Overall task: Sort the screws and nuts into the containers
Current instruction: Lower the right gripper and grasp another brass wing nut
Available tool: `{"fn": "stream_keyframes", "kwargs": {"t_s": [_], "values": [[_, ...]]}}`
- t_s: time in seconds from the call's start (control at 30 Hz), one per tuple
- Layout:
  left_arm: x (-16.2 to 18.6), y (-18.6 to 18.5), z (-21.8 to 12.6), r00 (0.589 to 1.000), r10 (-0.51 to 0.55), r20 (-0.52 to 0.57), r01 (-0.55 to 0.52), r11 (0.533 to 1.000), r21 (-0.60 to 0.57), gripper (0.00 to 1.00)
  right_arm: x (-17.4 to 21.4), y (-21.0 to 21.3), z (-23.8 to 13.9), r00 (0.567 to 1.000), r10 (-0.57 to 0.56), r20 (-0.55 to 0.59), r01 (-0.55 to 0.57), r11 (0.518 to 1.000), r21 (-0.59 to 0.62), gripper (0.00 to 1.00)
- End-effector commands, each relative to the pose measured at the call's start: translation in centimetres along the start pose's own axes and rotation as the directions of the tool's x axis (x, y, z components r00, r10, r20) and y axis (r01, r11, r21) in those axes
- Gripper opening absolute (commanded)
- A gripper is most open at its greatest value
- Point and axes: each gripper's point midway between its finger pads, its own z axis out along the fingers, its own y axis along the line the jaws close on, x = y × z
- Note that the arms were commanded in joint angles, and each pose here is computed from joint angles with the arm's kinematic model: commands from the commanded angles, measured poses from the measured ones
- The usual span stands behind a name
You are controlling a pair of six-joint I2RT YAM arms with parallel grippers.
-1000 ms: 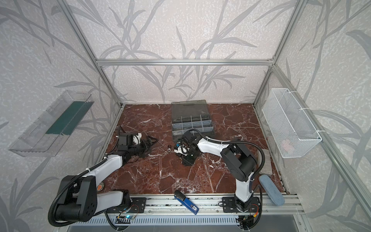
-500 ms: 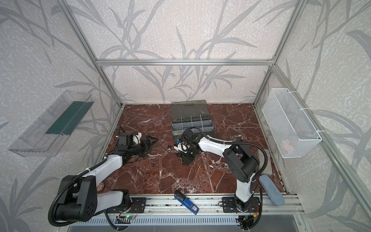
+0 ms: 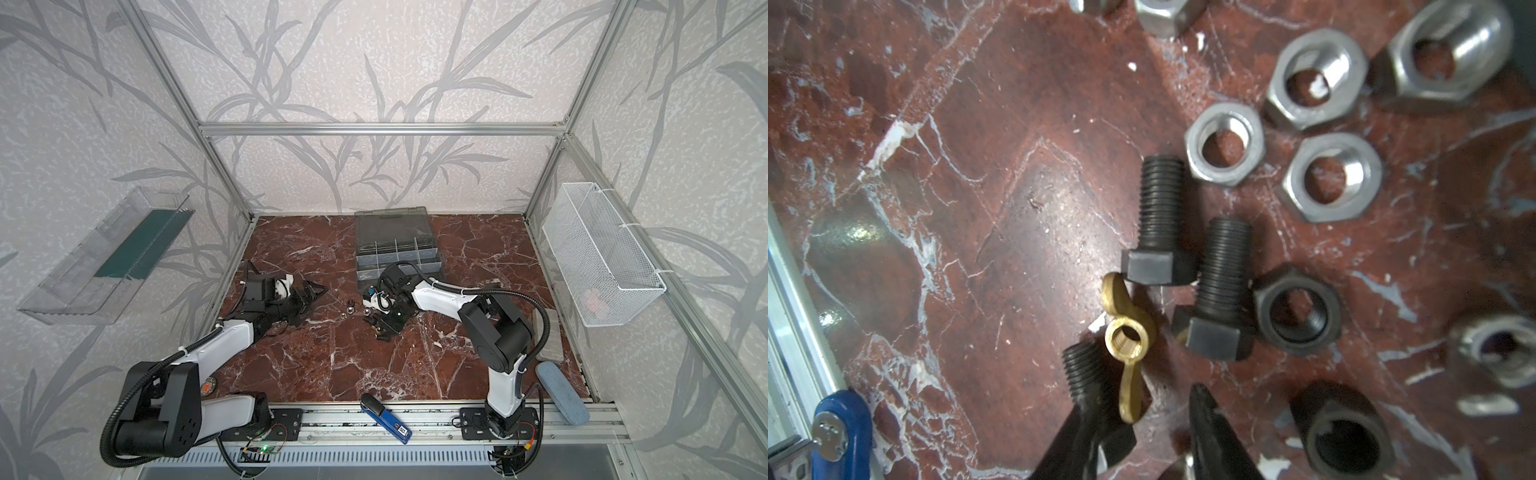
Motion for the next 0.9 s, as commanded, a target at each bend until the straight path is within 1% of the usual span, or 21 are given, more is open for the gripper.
{"fn": "stream_keyframes", "kwargs": {"t_s": [0.0,0.37,0.7,0.87], "values": [[-0.1,-0.1,0.2,1.0,0.009,0.001,-0.009,1.0,0.008,1.0,-0.4,0.3,0.3,1.0,-0.006,0.008,0.006,1.0,-0.025,0.37],[0.1,0.1,0.3,1.0,0.007,-0.002,-0.007,1.0,0.008,0.99,0.0,0.3,1.0,1.0,0.0,0.001,0.0,0.999,-0.04,0.33],[0.0,0.1,0.2,1.0,0.009,-0.001,-0.009,1.0,0.01,1.0,0.2,0.4,1.5,1.0,0.005,-0.003,-0.005,0.999,-0.052,0.25],[0.1,0.1,0.2,1.0,0.008,-0.001,-0.008,1.0,0.009,0.99,0.7,0.5,1.8,1.0,0.008,-0.019,-0.009,0.998,-0.059,0.24]]}}
